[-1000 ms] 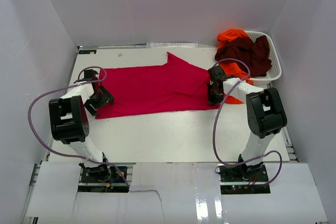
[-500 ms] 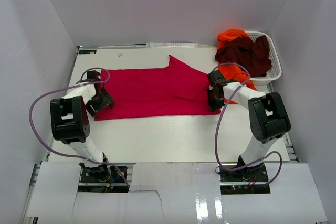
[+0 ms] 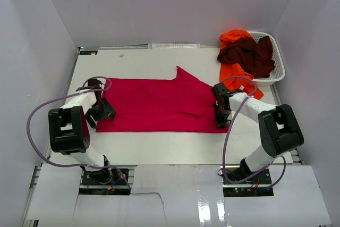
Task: Fold and stack the t-shirts
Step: Fold the flattened tshirt in 1/3 of the way
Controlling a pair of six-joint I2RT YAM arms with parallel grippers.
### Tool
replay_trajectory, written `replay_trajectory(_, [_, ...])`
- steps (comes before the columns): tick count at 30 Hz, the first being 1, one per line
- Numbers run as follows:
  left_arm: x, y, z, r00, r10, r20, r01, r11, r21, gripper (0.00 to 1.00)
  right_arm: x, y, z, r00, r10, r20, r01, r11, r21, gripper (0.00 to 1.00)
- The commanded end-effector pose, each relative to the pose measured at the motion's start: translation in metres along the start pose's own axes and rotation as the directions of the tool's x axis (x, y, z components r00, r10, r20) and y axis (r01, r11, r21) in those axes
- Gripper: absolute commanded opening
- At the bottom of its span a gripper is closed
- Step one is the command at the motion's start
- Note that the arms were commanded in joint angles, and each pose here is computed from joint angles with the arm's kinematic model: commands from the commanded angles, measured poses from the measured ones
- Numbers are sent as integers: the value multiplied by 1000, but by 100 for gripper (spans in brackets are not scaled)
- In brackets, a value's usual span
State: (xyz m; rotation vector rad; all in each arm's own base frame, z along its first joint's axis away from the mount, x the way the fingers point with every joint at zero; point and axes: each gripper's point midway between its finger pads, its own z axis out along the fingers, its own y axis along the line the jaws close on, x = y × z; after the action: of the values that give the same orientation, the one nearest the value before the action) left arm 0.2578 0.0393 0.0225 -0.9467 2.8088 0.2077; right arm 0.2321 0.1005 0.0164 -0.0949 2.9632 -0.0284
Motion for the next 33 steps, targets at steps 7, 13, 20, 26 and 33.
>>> replay_trajectory(7, [-21, -2, -38, 996, -14, 87, 11, 999, 36, 91, -2, -23, -42, 998, 7, 56, -15, 990, 142, 53])
replay_trajectory(13, [-49, -17, -70, 986, -49, 159, 31, 993, 110, 92, -41, 8, -70, 966, -92, 243, 91, 996, 14, 71])
replay_trajectory(20, [-45, -74, -99, 989, -32, 143, -11, 957, 291, 93, -53, 50, -69, 916, -246, 317, 300, 945, -131, 67])
replay_trajectory(26, [-29, -112, -99, 993, 18, 114, -55, 944, 325, 93, -64, 77, -65, 889, -264, 373, 353, 916, -191, 62])
replay_trajectory(33, [-30, -127, -91, 993, 39, 108, -71, 949, 308, 93, -63, 100, -52, 866, -348, 359, 434, 880, -194, 60])
